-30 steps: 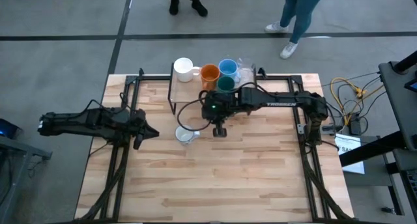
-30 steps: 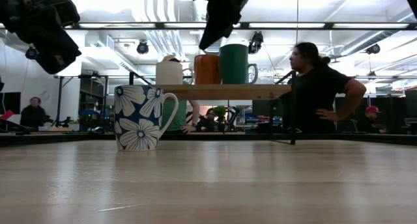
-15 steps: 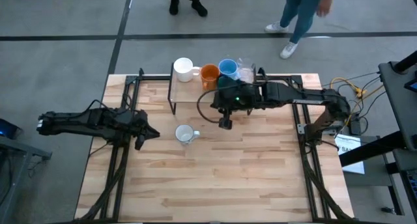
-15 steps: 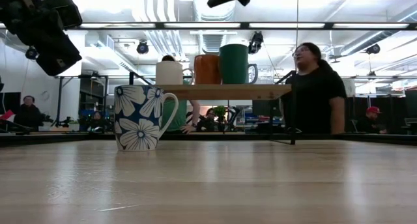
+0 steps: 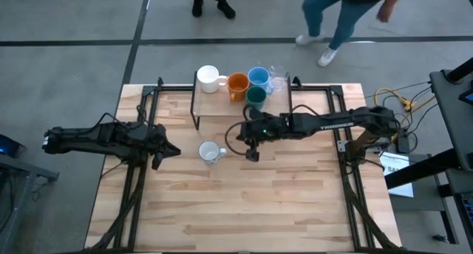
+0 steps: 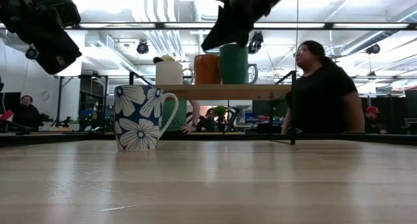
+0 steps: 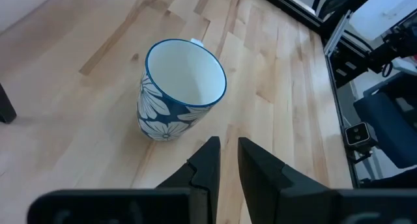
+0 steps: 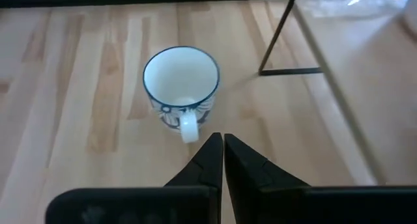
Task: Stack small to large cups/mugs on shelf
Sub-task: Put the white patterned mug on the shelf
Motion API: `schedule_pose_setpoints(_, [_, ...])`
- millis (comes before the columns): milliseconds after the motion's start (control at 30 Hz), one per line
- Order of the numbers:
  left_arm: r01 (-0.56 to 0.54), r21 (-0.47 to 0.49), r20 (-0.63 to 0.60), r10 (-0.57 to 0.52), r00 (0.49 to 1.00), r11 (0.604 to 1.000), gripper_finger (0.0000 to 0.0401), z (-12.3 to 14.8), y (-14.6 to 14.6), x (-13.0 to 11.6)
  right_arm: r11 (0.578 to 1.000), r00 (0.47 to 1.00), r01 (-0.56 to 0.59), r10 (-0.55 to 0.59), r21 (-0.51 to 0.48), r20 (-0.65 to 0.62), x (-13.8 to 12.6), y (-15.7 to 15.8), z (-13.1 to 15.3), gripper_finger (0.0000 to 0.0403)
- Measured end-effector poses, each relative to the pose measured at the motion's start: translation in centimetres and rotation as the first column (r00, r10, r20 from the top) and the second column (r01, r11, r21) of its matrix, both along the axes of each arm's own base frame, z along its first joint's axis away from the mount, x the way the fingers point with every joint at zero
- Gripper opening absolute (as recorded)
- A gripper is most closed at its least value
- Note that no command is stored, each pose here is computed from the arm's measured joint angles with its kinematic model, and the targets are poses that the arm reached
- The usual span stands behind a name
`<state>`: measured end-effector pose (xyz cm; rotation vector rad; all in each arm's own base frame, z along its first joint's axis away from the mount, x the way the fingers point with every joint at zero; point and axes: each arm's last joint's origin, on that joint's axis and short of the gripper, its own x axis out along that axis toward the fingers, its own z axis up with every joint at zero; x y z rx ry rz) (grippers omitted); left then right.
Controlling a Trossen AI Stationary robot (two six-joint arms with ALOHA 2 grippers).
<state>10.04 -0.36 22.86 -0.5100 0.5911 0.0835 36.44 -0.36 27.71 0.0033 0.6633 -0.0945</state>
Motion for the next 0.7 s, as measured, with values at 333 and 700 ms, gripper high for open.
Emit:
schedule_pose_setpoints(333, [-0.002, 0.000, 0.005, 0.002, 1.000, 1.000, 0.0040, 0.0, 0.0, -0.1, 0.995, 0.997, 0.072, -0.073, 0.071, 0.003, -0.6, -0.8, -3.2, 0.0008])
schedule_pose_setpoints(700, [-0.002, 0.000, -0.005, 0.002, 1.000, 1.000, 0.0040, 0.0, 0.0, 0.1, 0.994, 0.995, 0.096, -0.097, 0.058, 0.026, -0.5, -2.3, -2.6, 0.0008])
